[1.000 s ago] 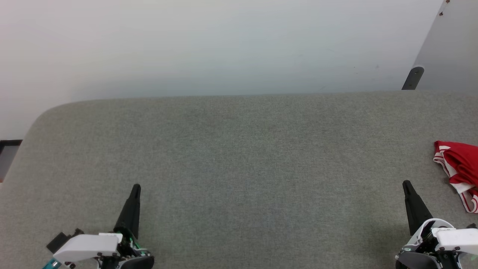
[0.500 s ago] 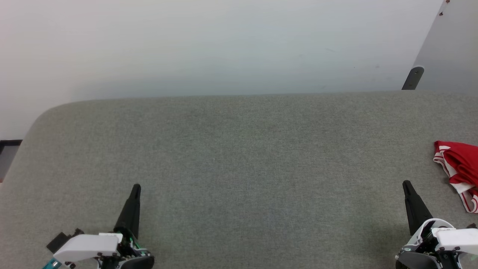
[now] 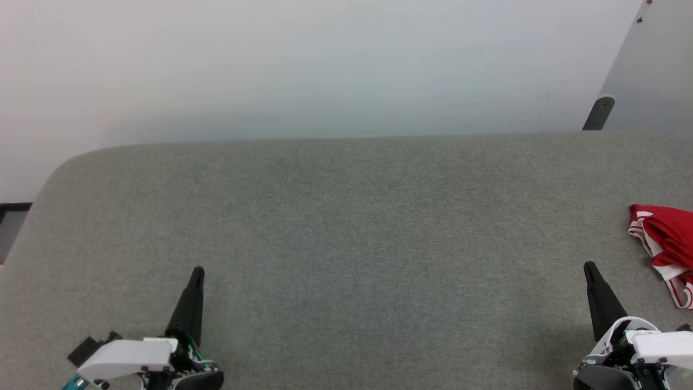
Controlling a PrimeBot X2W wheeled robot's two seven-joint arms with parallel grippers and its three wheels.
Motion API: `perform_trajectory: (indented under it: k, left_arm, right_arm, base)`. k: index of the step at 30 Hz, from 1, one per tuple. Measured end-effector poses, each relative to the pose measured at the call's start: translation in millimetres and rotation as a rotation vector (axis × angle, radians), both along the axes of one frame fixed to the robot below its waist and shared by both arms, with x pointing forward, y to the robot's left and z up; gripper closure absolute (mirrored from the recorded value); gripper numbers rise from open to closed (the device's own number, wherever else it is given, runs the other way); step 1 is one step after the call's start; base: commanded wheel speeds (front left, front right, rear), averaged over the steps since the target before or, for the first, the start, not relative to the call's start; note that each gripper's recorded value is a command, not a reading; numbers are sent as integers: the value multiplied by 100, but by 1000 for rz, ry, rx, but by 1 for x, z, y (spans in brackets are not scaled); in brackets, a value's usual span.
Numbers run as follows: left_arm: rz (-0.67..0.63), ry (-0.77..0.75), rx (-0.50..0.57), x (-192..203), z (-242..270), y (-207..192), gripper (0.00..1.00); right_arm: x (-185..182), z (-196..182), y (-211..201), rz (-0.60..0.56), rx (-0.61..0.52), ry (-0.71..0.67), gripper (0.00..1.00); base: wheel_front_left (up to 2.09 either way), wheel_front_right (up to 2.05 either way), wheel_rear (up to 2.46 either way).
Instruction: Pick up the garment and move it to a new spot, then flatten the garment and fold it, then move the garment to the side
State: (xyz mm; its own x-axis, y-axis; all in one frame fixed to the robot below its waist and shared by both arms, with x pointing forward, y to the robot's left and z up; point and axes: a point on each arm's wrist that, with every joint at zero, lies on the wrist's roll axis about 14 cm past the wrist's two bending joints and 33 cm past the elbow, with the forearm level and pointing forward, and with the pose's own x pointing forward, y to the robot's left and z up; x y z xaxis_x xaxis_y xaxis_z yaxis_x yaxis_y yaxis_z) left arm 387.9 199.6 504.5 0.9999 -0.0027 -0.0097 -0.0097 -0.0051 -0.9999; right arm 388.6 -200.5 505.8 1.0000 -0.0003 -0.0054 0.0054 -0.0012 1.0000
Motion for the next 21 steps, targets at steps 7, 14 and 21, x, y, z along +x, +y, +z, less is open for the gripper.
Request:
perform_trajectory:
  k: [7,14,21]
  left_arm:
    - [0,0,0,0,0,0,100]
    - [0,0,-1,0,0,0,100]
    - [1,0,0,0,0,0,100]
  right_arm:
    - [0,0,0,0,0,0,100]
    - [0,0,0,0,0,0,100]
    - [0,0,0,0,0,0,100]
  base:
    - [0,0,0]
    - [0,0,0]
    - [0,0,0]
